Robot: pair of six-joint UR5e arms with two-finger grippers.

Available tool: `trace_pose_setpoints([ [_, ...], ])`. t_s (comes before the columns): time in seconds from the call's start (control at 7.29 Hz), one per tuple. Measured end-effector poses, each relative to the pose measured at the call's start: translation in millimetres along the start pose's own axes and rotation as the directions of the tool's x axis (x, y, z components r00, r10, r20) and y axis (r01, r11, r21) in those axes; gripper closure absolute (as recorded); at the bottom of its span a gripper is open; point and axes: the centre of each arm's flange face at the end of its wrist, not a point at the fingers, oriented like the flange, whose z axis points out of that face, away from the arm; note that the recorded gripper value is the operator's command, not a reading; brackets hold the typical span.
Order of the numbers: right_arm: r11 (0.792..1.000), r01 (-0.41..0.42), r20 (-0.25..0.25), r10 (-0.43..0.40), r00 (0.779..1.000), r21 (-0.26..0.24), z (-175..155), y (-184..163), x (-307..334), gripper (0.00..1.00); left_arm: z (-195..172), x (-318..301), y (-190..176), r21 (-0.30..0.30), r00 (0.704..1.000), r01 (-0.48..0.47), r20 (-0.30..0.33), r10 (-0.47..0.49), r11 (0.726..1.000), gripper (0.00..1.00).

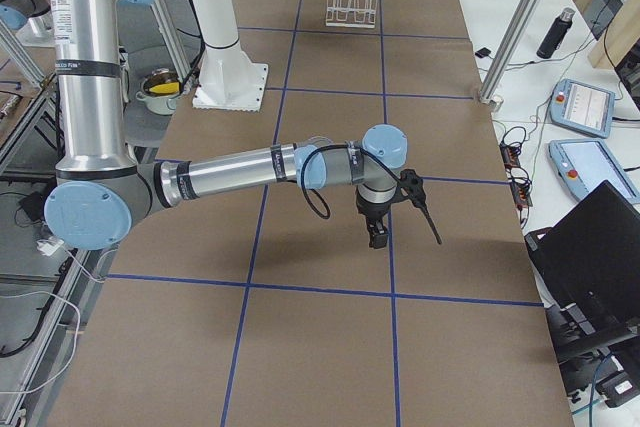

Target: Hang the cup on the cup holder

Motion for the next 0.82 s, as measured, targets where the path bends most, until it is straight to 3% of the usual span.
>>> trace_pose_setpoints([
  [0.82, 1.000, 0.010, 0.002, -0.010, 1.000, -0.006, 4.4, -2.4, -3.0, 0.00, 1.5, 0.2, 0.5, 0.004, 1.000, -0.007, -0.006, 0.007, 1.000, 0.02],
])
